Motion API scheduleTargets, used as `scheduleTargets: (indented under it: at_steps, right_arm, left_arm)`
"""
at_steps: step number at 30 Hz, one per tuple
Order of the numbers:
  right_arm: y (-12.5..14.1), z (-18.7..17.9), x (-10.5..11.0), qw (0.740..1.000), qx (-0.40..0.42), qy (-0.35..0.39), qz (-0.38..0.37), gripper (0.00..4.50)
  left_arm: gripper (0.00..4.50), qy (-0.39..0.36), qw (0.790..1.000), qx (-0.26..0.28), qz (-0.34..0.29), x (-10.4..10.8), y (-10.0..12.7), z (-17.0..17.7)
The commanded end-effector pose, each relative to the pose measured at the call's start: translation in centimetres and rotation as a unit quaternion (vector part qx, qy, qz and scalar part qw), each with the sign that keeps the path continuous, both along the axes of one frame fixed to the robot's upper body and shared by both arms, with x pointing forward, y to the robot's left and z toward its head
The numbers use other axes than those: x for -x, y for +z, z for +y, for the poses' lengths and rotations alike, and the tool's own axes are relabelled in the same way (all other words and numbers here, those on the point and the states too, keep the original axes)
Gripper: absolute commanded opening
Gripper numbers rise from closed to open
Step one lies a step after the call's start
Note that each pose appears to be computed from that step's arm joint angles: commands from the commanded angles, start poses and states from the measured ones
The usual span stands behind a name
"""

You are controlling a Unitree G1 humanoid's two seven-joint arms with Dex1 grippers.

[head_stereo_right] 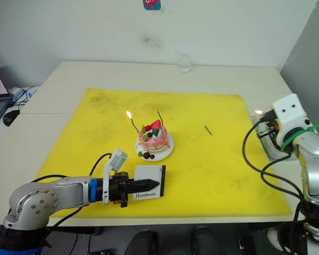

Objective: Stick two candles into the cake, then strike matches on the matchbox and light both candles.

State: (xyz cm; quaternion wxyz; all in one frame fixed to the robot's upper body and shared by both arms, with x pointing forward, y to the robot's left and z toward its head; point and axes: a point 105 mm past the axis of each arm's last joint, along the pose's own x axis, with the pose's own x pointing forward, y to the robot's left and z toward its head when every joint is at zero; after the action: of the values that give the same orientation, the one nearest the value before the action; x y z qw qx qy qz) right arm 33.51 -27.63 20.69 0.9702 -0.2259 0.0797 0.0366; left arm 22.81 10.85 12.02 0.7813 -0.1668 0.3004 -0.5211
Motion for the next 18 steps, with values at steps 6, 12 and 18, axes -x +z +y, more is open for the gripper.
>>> scheduleTargets:
  at_steps: [6,12,18]
  right_arm:
    - [-2.0,-6.4,-0.9,0.99,-0.059,-0.121,0.03,0.02]
    - [-3.2,-7.8,-1.5,0.984,-0.087,-0.153,0.037,0.63]
    - [-1.3,-7.5,-1.6,0.986,-0.083,-0.143,-0.007,2.69]
  left_arm:
    - [0.0,-0.018,0.999,0.039,-0.021,0.7,2.7,-0.9]
    - [0.0,-0.01,0.999,0.04,-0.021,0.8,2.6,-1.1]
    - [0.0,-0.003,0.999,0.038,-0.022,0.7,2.6,-1.1]
